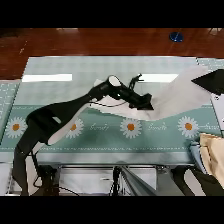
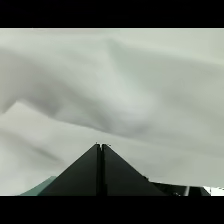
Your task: Fold the shirts.
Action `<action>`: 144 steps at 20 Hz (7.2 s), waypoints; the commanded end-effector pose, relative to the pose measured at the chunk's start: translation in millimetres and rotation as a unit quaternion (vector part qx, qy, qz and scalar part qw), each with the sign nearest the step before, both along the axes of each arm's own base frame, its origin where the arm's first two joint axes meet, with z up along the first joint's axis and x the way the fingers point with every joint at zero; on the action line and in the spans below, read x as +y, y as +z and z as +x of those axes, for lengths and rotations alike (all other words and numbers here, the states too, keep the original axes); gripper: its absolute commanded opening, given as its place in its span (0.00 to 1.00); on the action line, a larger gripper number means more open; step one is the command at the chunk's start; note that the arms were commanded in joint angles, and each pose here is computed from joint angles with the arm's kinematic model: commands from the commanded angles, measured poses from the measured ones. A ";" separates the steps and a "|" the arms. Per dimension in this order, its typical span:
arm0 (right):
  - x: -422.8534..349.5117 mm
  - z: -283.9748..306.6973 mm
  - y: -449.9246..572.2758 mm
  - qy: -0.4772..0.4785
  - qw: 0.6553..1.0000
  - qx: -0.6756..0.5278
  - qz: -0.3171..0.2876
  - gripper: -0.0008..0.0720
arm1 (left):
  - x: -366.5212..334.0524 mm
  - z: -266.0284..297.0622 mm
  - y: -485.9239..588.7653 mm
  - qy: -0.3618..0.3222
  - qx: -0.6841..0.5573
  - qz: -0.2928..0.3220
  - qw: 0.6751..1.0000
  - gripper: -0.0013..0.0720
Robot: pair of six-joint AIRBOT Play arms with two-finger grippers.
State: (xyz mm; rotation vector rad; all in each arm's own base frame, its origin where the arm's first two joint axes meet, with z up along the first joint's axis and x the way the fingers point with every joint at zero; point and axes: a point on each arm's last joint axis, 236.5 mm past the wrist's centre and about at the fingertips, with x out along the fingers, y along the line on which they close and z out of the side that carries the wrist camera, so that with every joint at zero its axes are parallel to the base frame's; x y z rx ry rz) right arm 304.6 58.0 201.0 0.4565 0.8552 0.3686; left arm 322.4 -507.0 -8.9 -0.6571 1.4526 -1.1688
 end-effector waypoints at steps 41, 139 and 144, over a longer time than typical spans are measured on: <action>-43.6 70.9 -112.7 -0.026 0.968 0.116 -0.220 0.59 | 380.1 48.5 157.1 0.039 -0.229 0.155 0.960 0.05; -3.1 112.7 -188.5 0.107 0.936 0.163 -0.291 0.68 | 419.6 89.6 23.8 0.063 -0.230 0.483 0.843 0.84; -2.4 112.9 -188.2 0.107 0.937 0.162 -0.290 0.68 | 419.6 89.6 23.8 0.063 -0.230 0.483 0.843 0.84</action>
